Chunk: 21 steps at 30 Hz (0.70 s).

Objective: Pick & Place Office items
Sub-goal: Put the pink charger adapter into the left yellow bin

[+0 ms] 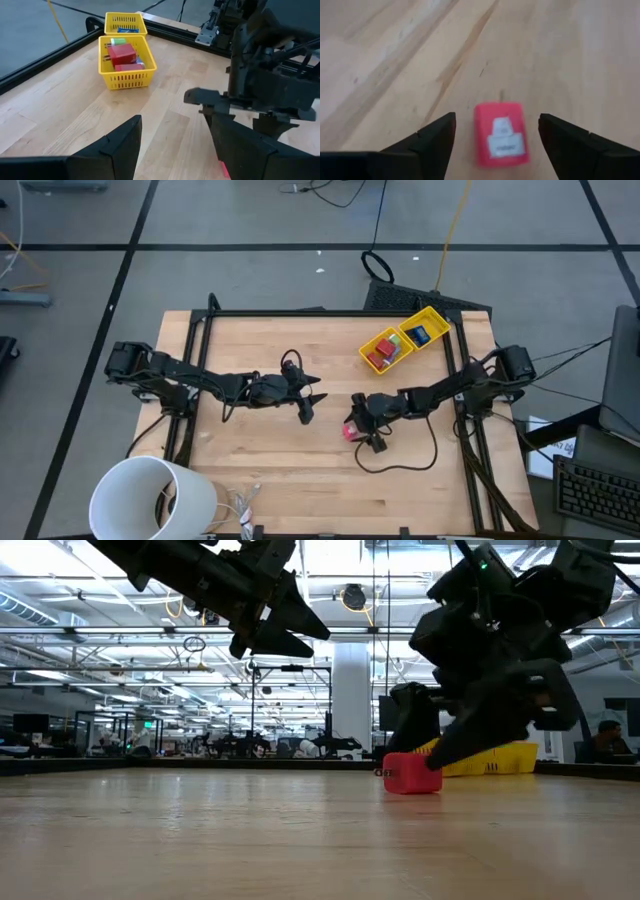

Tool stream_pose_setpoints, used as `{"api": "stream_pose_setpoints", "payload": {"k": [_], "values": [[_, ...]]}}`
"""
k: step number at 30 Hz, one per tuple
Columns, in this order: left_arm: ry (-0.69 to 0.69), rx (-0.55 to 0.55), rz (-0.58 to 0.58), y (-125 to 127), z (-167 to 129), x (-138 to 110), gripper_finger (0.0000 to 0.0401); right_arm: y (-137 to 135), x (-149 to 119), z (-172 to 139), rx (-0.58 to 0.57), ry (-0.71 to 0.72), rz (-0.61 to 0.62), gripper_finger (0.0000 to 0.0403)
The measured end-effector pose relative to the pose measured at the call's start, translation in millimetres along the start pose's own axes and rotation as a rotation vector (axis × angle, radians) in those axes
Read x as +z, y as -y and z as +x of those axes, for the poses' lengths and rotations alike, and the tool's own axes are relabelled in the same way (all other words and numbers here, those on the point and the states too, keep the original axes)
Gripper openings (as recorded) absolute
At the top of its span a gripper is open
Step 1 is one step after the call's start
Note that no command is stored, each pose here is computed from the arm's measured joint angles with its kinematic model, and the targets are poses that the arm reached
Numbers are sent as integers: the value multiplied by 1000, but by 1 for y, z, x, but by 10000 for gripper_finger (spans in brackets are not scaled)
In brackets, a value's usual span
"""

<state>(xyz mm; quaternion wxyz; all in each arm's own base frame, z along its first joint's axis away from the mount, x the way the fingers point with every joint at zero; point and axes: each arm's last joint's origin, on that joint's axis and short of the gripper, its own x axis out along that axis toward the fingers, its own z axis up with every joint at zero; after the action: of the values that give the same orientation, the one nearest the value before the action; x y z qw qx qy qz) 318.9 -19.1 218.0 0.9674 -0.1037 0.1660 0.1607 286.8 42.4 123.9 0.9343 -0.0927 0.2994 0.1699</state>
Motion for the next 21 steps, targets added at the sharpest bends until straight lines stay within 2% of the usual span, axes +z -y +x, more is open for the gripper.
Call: {"api": "stream_pose_setpoints", "payload": {"k": [5, 21], "values": [[0, 0, 0, 0, 0, 0, 241, 1, -7, 4, 74, -16, -6, 262], [1, -1, 1, 0, 0, 0, 241, 13, -12, 3, 43, -38, 5, 143]]}}
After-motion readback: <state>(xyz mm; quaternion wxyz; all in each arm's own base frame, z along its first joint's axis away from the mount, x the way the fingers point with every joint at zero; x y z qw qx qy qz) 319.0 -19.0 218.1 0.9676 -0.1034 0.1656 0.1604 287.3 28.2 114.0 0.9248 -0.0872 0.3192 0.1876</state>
